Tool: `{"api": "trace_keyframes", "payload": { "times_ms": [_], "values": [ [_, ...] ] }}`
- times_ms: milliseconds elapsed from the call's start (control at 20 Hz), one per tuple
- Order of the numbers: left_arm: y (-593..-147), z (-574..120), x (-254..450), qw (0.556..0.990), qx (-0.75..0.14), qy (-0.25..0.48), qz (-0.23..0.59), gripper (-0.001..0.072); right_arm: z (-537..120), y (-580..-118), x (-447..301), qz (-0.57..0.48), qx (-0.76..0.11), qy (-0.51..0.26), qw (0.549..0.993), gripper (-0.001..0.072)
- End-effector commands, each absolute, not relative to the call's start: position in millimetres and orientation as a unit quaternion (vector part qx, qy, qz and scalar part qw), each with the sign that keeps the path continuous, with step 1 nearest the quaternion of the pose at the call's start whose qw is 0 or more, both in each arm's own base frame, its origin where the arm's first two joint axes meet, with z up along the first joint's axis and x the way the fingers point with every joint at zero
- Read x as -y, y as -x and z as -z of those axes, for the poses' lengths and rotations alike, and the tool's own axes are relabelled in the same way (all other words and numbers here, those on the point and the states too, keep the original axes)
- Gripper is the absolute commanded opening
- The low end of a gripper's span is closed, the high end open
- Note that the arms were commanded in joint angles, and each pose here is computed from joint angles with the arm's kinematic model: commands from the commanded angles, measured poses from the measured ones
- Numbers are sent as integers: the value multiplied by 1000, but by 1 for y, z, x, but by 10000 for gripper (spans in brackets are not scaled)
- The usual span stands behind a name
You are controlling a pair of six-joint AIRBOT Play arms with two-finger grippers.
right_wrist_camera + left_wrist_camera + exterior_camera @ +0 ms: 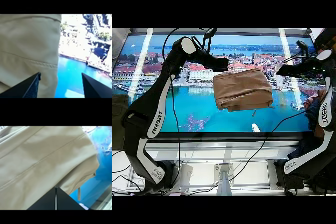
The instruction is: Fold the clothes and pants, and hang the long-sleeved shirts on hangers.
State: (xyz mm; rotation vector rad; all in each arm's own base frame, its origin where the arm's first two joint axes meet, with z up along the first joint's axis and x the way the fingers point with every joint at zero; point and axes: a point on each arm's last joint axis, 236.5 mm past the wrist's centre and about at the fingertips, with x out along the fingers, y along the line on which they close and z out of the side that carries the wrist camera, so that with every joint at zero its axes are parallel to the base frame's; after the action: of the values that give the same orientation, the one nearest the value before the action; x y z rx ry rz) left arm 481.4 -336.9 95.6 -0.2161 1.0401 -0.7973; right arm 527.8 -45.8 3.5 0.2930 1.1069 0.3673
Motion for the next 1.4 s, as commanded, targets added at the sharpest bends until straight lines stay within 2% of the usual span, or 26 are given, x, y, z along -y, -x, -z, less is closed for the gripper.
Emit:
{"api": "trace_keyframes", "payload": {
  "times_ms": [0, 150, 400, 600, 800, 950, 1350],
  "values": [
    [-482, -96, 337, 788, -482, 100, 370, 17, -3, -526, 44, -175, -521, -242, 800, 565],
    [-482, -95, 337, 788, -481, 101, 370, 16, 23, -522, 23, -174, -552, -289, 762, 696],
    [-482, -95, 337, 788, -482, 100, 369, 17, 72, -514, -29, -196, -608, -274, 719, 696],
    [-482, -95, 337, 788, -482, 101, 370, 17, 109, -497, -47, -188, -655, -290, 671, 694],
    [-482, -95, 337, 788, -482, 101, 370, 17, 119, -499, -42, -176, -656, -285, 676, 693],
    [-482, -95, 337, 788, -482, 101, 370, 17, 120, -490, -51, -176, -674, -293, 656, 692],
    [-481, -96, 338, 786, -482, 104, 372, 17, 126, -475, -148, -246, -693, -288, 613, 676]
  ]
}}
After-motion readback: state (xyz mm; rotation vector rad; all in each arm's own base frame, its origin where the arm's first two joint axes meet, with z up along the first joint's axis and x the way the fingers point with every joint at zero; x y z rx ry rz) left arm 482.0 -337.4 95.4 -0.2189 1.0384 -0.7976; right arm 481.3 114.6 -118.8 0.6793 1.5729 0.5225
